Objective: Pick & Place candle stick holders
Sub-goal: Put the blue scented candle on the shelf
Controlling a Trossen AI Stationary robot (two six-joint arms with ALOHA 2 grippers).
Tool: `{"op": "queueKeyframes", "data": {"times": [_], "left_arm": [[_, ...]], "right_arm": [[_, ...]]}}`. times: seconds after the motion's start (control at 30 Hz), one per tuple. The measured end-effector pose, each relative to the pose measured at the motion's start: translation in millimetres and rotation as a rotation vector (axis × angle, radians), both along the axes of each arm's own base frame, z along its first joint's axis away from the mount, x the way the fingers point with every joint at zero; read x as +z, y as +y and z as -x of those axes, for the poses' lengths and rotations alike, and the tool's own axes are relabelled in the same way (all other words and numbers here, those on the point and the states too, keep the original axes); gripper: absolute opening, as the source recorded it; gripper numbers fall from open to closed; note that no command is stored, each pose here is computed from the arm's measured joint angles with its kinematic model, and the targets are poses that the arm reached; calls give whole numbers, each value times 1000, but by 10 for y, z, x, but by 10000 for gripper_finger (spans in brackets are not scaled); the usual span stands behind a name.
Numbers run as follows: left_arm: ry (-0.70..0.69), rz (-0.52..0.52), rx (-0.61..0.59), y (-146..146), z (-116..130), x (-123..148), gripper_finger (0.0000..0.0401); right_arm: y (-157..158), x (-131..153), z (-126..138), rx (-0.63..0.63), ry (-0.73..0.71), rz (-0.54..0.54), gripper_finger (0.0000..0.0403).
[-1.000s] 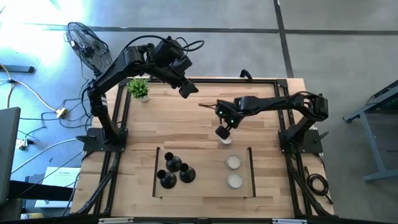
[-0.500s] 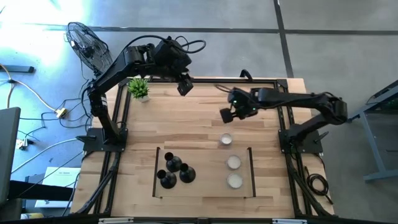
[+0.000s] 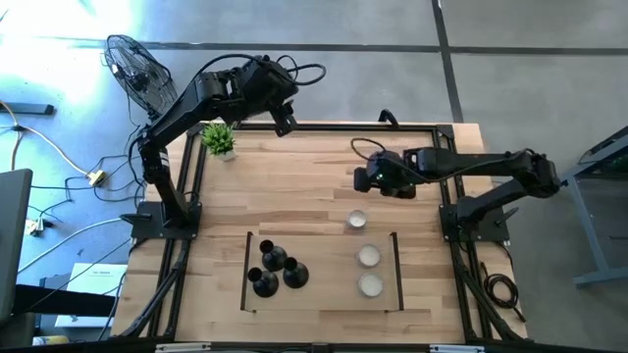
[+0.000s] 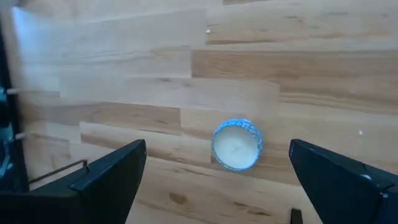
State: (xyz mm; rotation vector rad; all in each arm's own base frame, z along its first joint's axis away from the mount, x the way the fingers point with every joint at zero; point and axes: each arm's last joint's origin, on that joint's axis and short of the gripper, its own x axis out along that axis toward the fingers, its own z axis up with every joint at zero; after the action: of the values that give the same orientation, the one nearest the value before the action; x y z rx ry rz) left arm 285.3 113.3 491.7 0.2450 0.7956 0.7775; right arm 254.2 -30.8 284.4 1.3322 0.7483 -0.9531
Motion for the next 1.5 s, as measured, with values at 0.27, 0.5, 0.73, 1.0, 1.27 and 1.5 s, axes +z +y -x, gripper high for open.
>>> {"op": "queueKeyframes", "data": {"times": [0.27,0.5,0.73,1.0,1.27,1.5], "left_arm": [[-42,159,11,164,166,-25,205],[-8,201,23,233,146,-136,205],[-29,274,-34,207,133,-151,205],[-28,271,-34,207,132,-150,205],[-30,276,-43,205,132,-149,205],[-30,277,-43,204,132,-149,205]], "right_arm": [[141,-5,-4,-73,-5,-31,389],[132,-4,0,-136,-9,-1,389],[124,-2,0,-160,-13,18,389],[122,9,-23,-168,-41,18,389],[119,20,-43,-158,-62,29,389],[119,20,-43,-134,-57,39,389]]}}
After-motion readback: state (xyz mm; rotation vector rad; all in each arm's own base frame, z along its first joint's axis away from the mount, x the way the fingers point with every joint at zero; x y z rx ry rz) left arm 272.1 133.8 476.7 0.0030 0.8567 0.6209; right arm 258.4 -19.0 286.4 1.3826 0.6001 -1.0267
